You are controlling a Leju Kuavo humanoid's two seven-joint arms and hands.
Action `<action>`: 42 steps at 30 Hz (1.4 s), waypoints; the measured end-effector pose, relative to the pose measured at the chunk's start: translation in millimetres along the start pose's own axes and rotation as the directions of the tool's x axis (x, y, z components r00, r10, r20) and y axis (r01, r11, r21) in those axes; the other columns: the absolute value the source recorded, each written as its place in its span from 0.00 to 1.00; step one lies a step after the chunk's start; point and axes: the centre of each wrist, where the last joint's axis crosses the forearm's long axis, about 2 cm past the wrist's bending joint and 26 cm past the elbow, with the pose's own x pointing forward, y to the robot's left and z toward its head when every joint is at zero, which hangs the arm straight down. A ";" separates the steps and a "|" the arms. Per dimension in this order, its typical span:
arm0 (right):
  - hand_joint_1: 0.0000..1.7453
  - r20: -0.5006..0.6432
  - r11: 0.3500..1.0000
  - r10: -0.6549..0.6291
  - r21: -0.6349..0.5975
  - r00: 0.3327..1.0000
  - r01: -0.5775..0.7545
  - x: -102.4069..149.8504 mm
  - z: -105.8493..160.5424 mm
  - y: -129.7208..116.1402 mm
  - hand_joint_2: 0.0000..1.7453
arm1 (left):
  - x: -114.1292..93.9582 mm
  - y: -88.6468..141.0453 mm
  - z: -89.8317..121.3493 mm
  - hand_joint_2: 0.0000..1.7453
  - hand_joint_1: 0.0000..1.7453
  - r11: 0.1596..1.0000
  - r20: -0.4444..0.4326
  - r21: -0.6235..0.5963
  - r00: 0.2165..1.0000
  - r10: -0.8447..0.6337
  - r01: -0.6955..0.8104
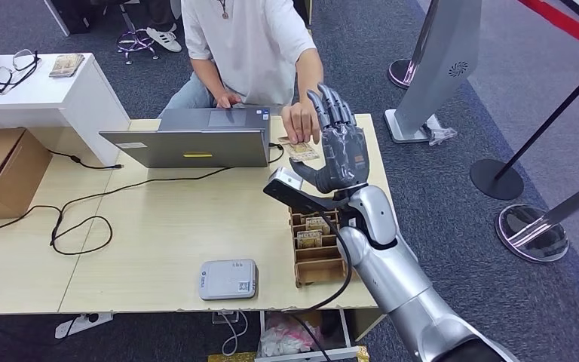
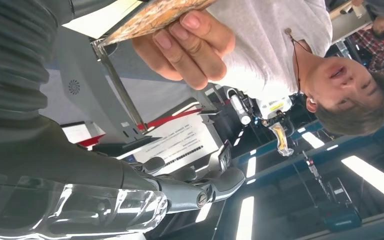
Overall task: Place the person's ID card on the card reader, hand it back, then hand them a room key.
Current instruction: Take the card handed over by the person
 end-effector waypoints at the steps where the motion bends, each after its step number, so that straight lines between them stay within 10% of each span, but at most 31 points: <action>1: 0.00 0.000 1.000 0.002 0.001 1.000 -0.002 -0.2 0.0 0.2 1.00 | -0.1 -0.4 0.1 0.00 0.00 1.000 0.000 0.000 1.000 0.000 0.000; 9: 0.04 -0.001 1.000 0.013 0.000 1.000 -0.013 -1.6 -0.5 1.0 1.00 | -0.6 -2.3 0.8 0.00 0.00 1.000 -0.003 0.004 1.000 0.007 -0.007; 13: 0.84 -0.002 1.000 0.015 0.003 1.000 -0.015 -2.3 -0.2 1.6 1.00 | -0.8 -2.4 0.8 0.00 0.00 1.000 -0.005 0.008 1.000 0.013 -0.013; 16: 0.98 -0.002 1.000 0.016 0.005 1.000 -0.016 -2.8 -0.4 1.9 1.00 | -0.8 -2.5 0.9 0.00 0.00 1.000 -0.005 0.009 1.000 0.014 -0.014; 42: 1.00 -0.001 1.000 0.016 0.010 1.000 -0.016 -3.1 -0.4 2.3 1.00 | -0.9 -2.6 0.9 0.00 0.00 1.000 -0.004 0.005 1.000 0.012 -0.012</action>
